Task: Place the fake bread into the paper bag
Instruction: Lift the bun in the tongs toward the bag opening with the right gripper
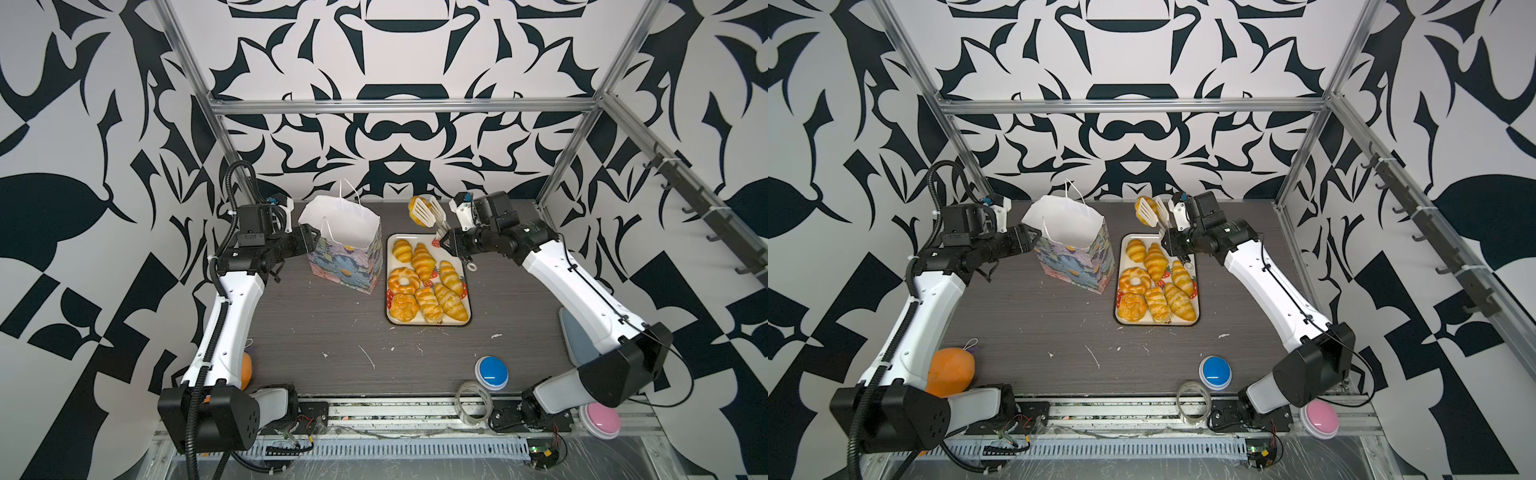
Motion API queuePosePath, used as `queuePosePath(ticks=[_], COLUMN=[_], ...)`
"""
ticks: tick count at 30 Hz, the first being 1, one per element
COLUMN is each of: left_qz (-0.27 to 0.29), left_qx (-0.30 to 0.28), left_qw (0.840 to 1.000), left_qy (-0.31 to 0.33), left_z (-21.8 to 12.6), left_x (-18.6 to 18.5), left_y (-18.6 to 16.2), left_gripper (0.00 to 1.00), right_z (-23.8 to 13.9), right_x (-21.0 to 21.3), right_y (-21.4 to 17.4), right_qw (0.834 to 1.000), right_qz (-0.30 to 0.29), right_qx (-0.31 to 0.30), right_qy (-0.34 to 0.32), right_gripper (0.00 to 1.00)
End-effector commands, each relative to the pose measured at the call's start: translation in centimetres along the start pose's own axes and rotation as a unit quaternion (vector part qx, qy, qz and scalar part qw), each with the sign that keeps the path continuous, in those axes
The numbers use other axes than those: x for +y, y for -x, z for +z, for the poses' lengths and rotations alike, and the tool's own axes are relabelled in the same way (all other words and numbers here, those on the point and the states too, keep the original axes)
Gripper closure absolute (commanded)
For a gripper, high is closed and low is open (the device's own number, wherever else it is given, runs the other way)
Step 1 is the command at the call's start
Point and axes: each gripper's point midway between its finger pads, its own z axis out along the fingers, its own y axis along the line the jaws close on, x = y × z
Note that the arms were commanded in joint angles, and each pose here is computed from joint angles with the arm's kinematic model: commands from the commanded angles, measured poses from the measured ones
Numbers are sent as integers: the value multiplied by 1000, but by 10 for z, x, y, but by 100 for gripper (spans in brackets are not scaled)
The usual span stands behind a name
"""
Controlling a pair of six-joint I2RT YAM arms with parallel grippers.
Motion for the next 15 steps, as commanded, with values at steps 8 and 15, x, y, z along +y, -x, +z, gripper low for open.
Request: queuePosePath(ticks=[8, 15], left_qz=[3, 0], left_qx=[8, 24], left_qw=[999, 999], left_qy=[-32, -40], left_z=[-3, 2], left_x=[-11, -12], left_y=[-4, -7], left_gripper=[47, 47], right_z=[-64, -65], right_x=[83, 106], right_y=[52, 54], right_qw=[983, 980], right_qz=[-85, -113], right_qx=[-115, -110], right_qy=[111, 121], right_gripper=[62, 62])
